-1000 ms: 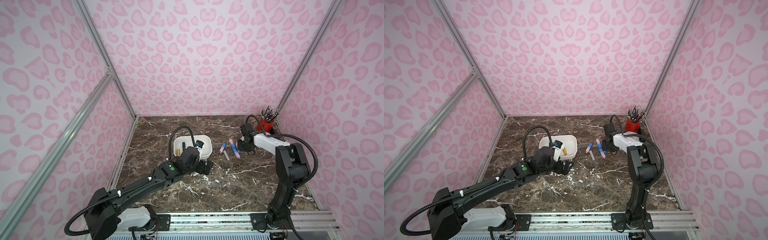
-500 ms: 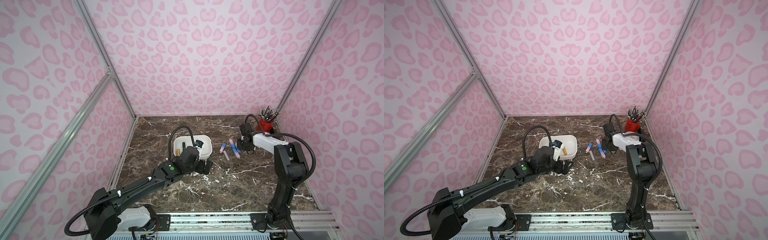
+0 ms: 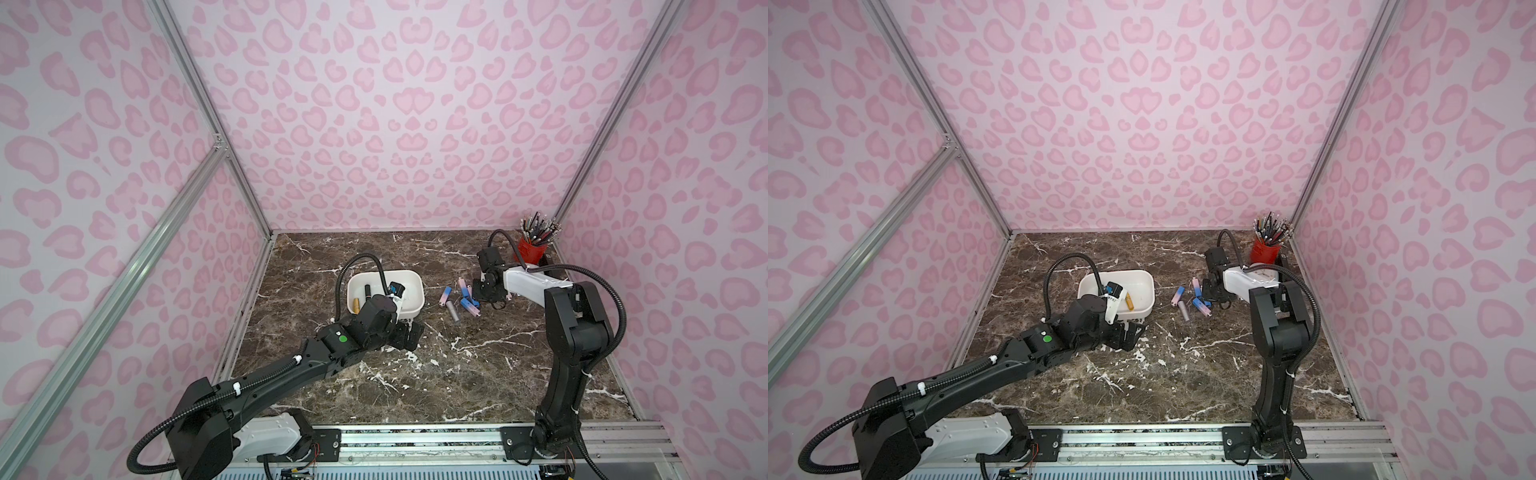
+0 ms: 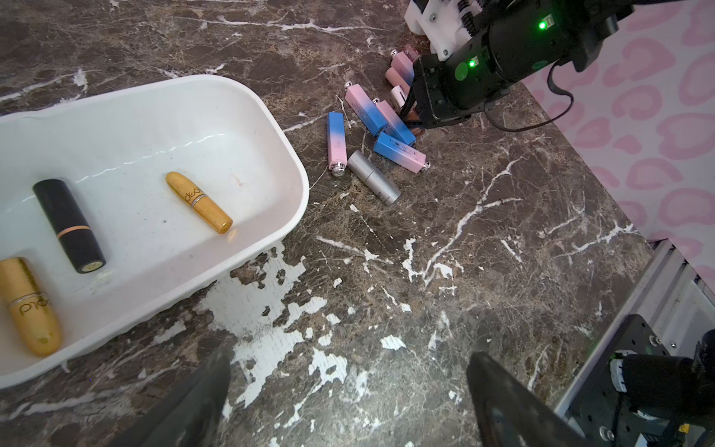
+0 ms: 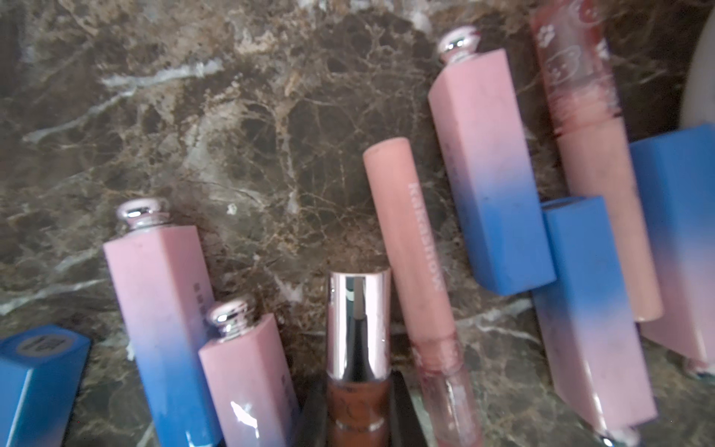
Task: Put the lipstick into the storage box
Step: Pick up the lipstick at the center of the board.
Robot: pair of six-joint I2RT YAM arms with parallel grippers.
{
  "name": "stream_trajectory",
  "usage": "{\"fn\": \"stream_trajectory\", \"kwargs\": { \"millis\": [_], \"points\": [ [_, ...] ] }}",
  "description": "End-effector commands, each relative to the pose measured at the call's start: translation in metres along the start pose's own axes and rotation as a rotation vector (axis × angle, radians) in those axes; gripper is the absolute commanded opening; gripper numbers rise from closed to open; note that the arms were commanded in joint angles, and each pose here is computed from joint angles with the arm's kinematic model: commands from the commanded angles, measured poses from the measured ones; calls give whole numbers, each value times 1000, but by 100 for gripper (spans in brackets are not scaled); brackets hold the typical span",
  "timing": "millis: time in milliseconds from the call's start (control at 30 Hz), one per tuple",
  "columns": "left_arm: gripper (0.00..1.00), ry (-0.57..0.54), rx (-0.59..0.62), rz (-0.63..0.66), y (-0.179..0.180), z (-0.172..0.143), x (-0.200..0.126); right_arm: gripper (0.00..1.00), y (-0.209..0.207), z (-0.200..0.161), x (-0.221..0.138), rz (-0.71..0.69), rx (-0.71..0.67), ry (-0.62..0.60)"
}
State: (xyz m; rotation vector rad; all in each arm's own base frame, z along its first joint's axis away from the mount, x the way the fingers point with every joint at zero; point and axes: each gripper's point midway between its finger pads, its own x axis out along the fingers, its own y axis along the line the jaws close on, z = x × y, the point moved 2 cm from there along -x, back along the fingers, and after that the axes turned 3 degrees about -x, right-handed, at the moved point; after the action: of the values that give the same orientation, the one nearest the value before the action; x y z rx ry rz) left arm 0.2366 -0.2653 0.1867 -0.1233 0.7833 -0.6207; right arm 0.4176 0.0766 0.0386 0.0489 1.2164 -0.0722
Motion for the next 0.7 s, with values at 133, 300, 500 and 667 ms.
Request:
{"fn": "stream_trajectory", "kwargs": {
  "millis": [133,300,500,667],
  "points": [
    [98,-37,-5,-1,0,7,-5,12,-3,-10,-14,-38,-15,42],
    [98,-43,-7,2,2,6,-7,12,2,-4,-30,-37,-26,16],
    [98,-59,-11,5,3,6,-13,12,22,6,-57,-12,-61,-31],
    [98,-65,-18,17,8,3,-19,13,66,17,-84,41,-132,-81]
  ]
}}
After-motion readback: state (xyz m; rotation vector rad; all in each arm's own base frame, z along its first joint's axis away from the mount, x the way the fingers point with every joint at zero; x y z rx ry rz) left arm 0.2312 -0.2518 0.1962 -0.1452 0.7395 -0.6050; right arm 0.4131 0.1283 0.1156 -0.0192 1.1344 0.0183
